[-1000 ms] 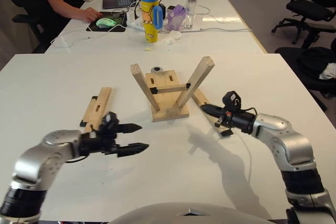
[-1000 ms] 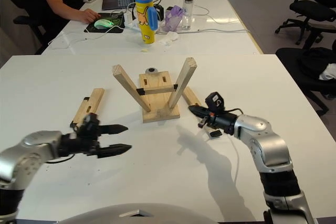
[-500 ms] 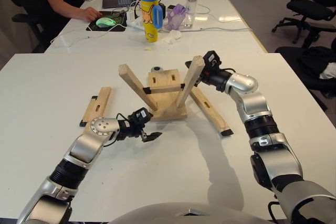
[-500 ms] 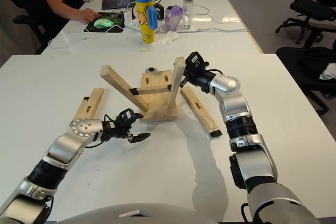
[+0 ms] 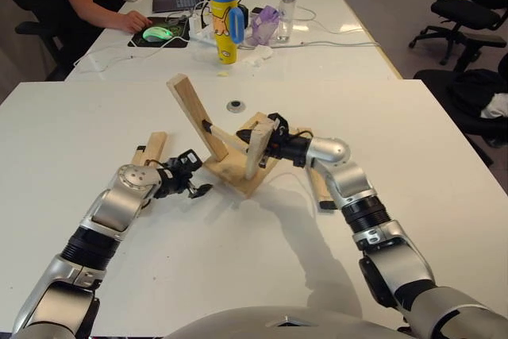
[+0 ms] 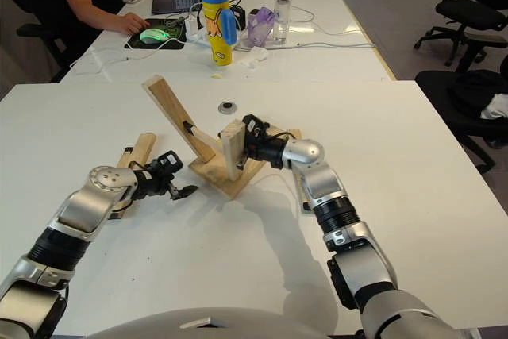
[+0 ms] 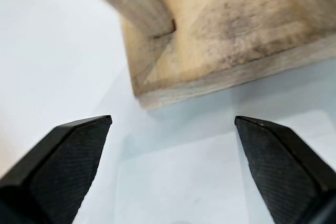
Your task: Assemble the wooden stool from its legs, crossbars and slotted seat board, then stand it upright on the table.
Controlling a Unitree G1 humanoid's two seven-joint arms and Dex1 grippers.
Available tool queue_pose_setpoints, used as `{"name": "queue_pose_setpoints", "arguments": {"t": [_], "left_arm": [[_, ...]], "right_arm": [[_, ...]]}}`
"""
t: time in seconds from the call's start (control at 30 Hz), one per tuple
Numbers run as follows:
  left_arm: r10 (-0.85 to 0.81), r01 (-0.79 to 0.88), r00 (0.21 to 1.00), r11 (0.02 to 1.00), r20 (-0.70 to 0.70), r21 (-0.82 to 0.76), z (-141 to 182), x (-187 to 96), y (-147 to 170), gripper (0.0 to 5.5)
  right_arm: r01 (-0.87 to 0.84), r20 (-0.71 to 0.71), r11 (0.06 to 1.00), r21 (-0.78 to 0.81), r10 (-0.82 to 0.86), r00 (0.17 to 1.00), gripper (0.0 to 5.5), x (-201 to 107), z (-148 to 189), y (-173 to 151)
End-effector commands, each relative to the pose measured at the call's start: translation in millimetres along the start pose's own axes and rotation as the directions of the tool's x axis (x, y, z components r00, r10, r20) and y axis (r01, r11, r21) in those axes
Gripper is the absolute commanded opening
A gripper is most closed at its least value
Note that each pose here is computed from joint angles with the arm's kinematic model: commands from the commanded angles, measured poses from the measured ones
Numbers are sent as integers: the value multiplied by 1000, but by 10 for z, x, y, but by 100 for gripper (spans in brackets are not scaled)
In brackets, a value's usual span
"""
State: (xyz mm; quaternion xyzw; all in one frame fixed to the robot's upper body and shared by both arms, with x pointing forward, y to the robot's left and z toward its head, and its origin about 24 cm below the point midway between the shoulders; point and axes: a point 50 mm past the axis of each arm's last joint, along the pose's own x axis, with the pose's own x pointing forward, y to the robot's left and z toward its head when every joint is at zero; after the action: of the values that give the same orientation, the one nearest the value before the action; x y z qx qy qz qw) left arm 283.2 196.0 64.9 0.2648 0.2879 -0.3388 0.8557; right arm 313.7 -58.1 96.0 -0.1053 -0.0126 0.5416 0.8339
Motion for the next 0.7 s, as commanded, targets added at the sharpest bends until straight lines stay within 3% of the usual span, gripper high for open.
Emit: {"name": "queue_pose_setpoints", "arguments": {"t": [0.03, 0.13, 0.23, 0.37, 0.47, 0.53, 0.7], "left_arm": [[99, -100, 995, 995, -24, -5, -11, -9, 185, 436], [168, -168, 985, 986, 23, -9, 78, -38, 332, 436], [218, -219, 974, 976, 56, 17, 147, -181, 495, 436], [227, -224, 959, 974, 170, -37, 329, -670, 751, 436], [65, -66, 978, 998, 201, -3, 360, -952, 694, 436], [-88, 85, 988, 996, 126, 32, 239, -1040, 524, 436], [-334, 334, 941, 942, 46, 12, 48, -956, 60, 436]], "right_arm": [[-3, 12, 1000, 5, 3, 1000, 0, 189, 70, 157], [133, -48, 991, -29, -134, 990, 0, 245, 52, 46], [285, -125, 955, -81, -294, 948, 0, 20, -21, -219], [337, -261, 914, -227, -390, 883, 0, -335, -212, -475], [295, -355, 915, -275, -382, 853, 0, -456, -362, -544], [230, -414, 928, -293, -340, 844, 0, -477, -447, -538], [55, -520, 949, -310, -217, 826, 0, -526, -573, -490]]}}
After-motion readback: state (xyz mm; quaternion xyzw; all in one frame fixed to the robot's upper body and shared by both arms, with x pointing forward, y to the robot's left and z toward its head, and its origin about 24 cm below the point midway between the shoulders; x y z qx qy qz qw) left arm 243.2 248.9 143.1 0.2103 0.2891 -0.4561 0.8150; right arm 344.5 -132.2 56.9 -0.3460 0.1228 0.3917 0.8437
